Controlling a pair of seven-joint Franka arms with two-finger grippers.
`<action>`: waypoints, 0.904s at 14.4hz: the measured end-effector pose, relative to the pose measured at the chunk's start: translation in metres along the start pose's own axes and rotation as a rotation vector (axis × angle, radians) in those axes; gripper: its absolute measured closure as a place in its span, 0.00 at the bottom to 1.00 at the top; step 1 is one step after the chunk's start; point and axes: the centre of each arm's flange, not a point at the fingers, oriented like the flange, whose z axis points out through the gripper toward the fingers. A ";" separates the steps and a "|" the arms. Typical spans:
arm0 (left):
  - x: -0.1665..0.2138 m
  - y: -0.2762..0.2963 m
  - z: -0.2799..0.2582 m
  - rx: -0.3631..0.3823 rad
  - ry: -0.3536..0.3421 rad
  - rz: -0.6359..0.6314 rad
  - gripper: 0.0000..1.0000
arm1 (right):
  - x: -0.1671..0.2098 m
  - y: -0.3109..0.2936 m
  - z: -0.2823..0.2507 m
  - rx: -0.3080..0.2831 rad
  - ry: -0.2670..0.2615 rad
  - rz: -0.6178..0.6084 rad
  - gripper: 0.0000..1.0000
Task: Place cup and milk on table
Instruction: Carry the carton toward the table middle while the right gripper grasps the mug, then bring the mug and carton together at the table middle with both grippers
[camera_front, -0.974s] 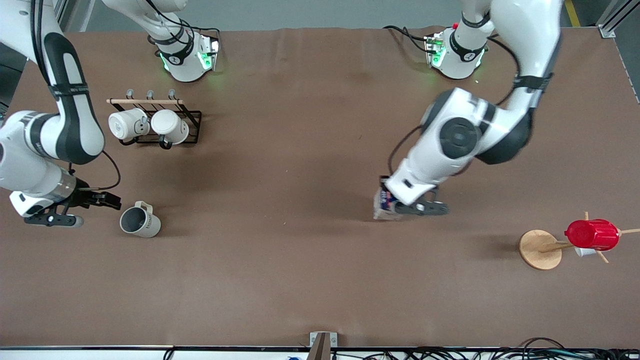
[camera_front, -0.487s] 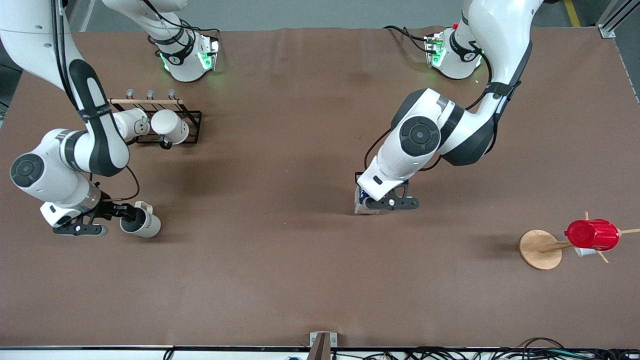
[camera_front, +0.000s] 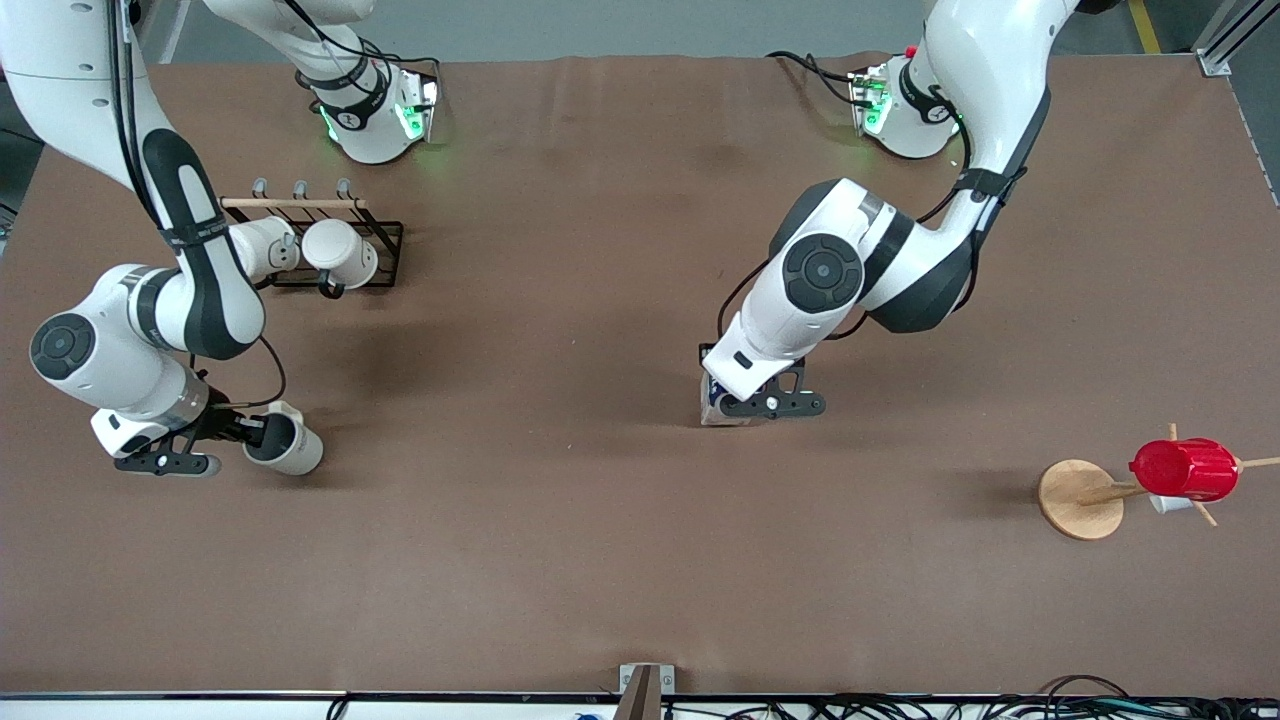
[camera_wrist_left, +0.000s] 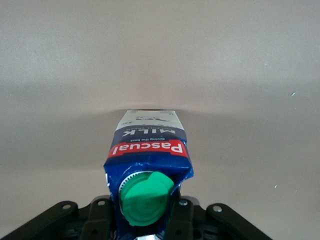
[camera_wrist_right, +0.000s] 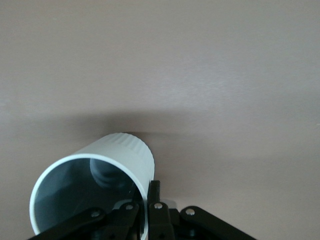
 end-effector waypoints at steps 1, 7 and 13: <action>0.000 0.001 0.001 -0.001 -0.001 -0.005 0.66 | 0.004 -0.015 -0.006 0.018 -0.027 0.026 0.96; 0.001 0.020 0.007 -0.015 0.000 -0.036 0.66 | 0.013 -0.220 -0.082 0.092 -0.096 0.197 0.96; 0.000 0.029 0.001 -0.033 0.018 -0.081 0.66 | -0.048 -0.379 -0.069 0.093 -0.083 0.241 0.96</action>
